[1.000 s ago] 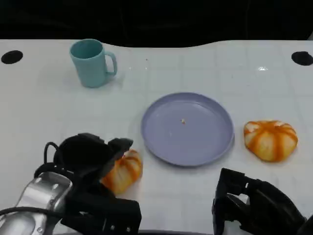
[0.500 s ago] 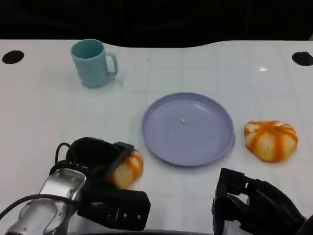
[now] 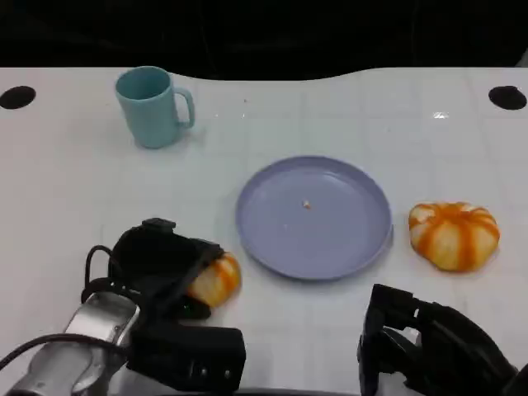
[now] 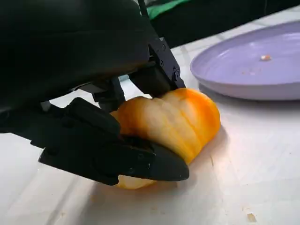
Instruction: Grasp the bread from the table and place it into the plate.
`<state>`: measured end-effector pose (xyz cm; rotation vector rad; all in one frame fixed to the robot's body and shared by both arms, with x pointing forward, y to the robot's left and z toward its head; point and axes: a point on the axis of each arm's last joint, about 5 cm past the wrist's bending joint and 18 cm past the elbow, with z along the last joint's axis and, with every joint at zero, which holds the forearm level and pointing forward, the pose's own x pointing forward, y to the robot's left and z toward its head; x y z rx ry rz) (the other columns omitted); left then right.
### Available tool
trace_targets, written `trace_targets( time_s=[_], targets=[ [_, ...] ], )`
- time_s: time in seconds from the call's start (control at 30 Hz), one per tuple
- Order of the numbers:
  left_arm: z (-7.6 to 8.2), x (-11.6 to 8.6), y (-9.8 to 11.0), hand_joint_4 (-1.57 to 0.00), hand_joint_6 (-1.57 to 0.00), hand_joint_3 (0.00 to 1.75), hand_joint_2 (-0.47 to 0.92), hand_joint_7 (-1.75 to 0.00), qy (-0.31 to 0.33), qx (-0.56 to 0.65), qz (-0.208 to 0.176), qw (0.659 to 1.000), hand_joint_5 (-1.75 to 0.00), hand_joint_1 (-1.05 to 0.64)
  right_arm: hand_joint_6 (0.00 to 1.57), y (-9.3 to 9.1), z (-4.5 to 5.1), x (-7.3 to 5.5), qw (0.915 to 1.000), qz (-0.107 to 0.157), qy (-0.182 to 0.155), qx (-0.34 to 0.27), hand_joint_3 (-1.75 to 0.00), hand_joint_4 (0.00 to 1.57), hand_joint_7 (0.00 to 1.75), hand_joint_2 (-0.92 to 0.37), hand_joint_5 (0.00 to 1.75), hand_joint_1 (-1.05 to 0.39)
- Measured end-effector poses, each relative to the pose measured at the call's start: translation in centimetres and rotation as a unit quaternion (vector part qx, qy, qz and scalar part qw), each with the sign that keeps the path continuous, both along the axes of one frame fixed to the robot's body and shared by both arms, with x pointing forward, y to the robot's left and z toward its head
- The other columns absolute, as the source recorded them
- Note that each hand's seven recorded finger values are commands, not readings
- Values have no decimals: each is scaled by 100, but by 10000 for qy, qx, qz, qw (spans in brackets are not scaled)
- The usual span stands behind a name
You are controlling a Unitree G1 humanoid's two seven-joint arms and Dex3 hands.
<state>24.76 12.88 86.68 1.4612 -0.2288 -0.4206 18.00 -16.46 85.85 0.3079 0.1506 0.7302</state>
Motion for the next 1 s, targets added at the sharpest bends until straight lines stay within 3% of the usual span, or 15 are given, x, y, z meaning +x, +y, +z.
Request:
trace_targets(
  time_s=[0.07,0.13,0.23,0.47,0.53,0.6,0.83,0.97,1.0],
  targets=[
    [-13,-13,18,-71,-113,47,92,-24,-184,-116,-54,9997,-172,-37,44,0,2,-2,10000,-13,-3,-11,-39,60,169,-92,175,-51],
    [-15,-17,49,-70,-92,50,92,-69,-352,-185,-89,9992,-174,-37,43,0,5,-4,10000,-23,-8,-21,-41,59,169,-92,175,-50],
    [-16,-21,89,-72,-76,48,92,-110,-515,-230,-72,9984,-175,-37,42,4,5,-5,10000,-5,-18,-52,-42,58,169,-92,175,-49],
    [-14,-30,107,-74,-71,41,91,-127,-788,-406,-27,9961,-175,-35,43,-12,-5,-18,10000,-18,-29,-79,-41,59,170,-92,175,-50],
    [-10,-25,115,-75,-81,30,92,-97,-878,-450,21,9951,-175,-36,42,-17,-17,-19,10000,-17,-1,-85,-42,60,169,-92,175,-49],
    [-2,-20,119,-76,-85,24,92,-87,-1019,-524,82,9934,-175,-36,43,-18,-26,-20,10000,-9,16,-83,-41,60,168,-92,175,-49],
    [90,17,109,-79,-68,19,88,-150,-1464,-985,269,9839,-175,-31,43,-19,-35,-18,10000,9,17,-73,-42,58,167,-92,175,-49],
    [137,26,78,-81,-63,23,86,-164,-1705,-1304,250,9764,-175,-31,44,-20,-37,-20,10000,6,21,-74,-41,60,168,-92,175,-51],
    [140,24,71,-81,-64,27,85,-160,-1747,-1379,223,9747,-175,-31,44,-21,-38,-22,10000,6,23,-74,-41,60,168,-92,175,-51]
  ],
)
